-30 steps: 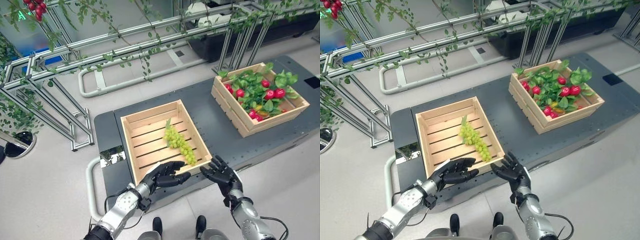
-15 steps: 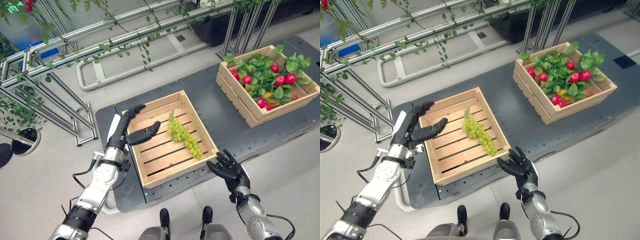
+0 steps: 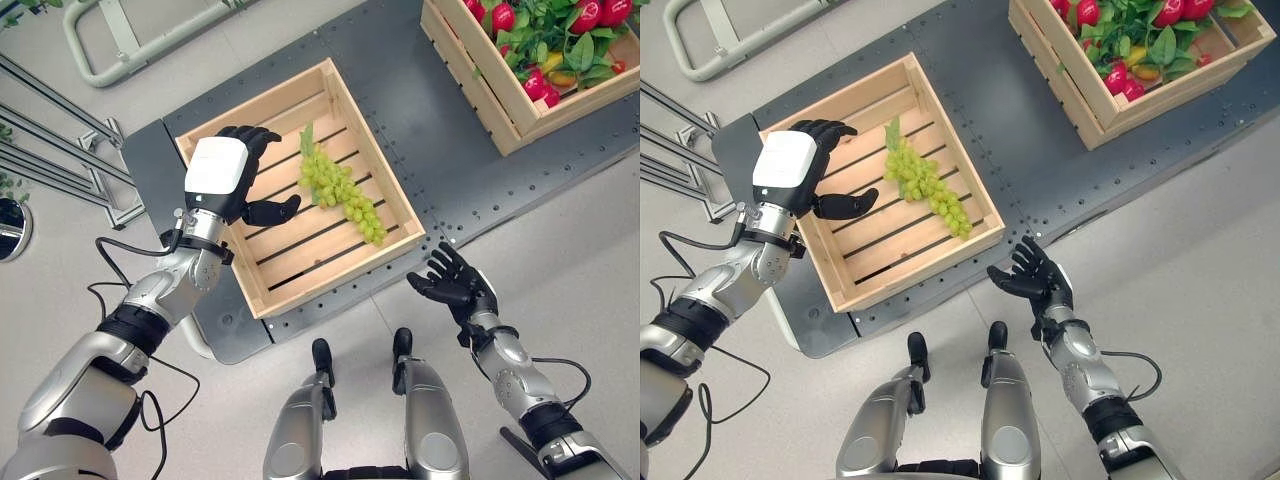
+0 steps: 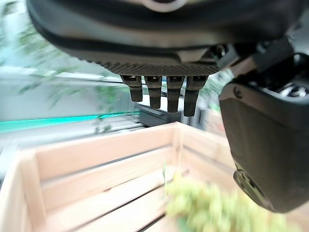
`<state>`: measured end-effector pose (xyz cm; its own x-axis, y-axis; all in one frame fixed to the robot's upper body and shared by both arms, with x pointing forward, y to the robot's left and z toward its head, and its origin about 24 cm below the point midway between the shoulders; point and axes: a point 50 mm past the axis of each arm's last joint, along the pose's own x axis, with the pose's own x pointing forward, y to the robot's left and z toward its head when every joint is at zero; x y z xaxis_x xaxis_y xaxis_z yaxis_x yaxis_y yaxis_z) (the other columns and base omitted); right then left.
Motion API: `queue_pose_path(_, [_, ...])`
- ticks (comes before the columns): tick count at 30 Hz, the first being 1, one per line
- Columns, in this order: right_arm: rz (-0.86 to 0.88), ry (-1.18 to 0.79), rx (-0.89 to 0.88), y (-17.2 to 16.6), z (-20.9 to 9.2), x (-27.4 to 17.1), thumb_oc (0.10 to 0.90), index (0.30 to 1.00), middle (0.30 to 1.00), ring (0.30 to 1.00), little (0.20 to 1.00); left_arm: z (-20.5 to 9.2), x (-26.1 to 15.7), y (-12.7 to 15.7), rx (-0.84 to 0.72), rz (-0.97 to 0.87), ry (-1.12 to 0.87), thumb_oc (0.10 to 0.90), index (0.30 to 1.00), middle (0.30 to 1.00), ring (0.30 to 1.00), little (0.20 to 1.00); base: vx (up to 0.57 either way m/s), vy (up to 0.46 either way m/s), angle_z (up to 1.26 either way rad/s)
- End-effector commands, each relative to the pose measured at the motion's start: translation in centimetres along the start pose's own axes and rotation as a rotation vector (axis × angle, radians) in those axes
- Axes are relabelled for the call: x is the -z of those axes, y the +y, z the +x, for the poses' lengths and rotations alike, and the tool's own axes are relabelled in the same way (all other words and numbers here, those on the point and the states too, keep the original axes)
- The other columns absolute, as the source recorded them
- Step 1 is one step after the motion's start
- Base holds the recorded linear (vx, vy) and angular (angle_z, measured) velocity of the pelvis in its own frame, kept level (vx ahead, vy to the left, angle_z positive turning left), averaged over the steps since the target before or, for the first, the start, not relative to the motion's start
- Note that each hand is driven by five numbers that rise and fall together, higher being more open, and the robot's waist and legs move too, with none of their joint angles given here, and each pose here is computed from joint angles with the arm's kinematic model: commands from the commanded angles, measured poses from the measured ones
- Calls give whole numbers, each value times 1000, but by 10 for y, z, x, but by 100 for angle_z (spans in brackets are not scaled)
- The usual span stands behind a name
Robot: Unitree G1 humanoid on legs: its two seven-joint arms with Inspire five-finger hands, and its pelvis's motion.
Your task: Pick up the fruits from the basket on one side to the basket on the other side
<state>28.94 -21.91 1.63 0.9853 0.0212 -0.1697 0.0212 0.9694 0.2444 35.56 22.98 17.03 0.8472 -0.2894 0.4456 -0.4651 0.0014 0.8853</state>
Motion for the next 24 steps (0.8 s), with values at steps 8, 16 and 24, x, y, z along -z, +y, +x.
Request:
queue_pose_path(8, [-9,-242,-78,17,21,-65,800,900,900,900,900,60,14,91,-409,409,-88,800,900,900,900,900,-38,25,-4])
queue_pose_path(16, [24,-279,-90,30,25,-74,800,900,900,900,900,69,13,110,-572,552,-94,800,900,900,900,900,-6,1,-2])
queue_pose_path(24, [53,-273,-95,29,24,-77,800,900,900,900,900,82,10,107,-367,630,-115,800,900,900,900,900,0,-2,1])
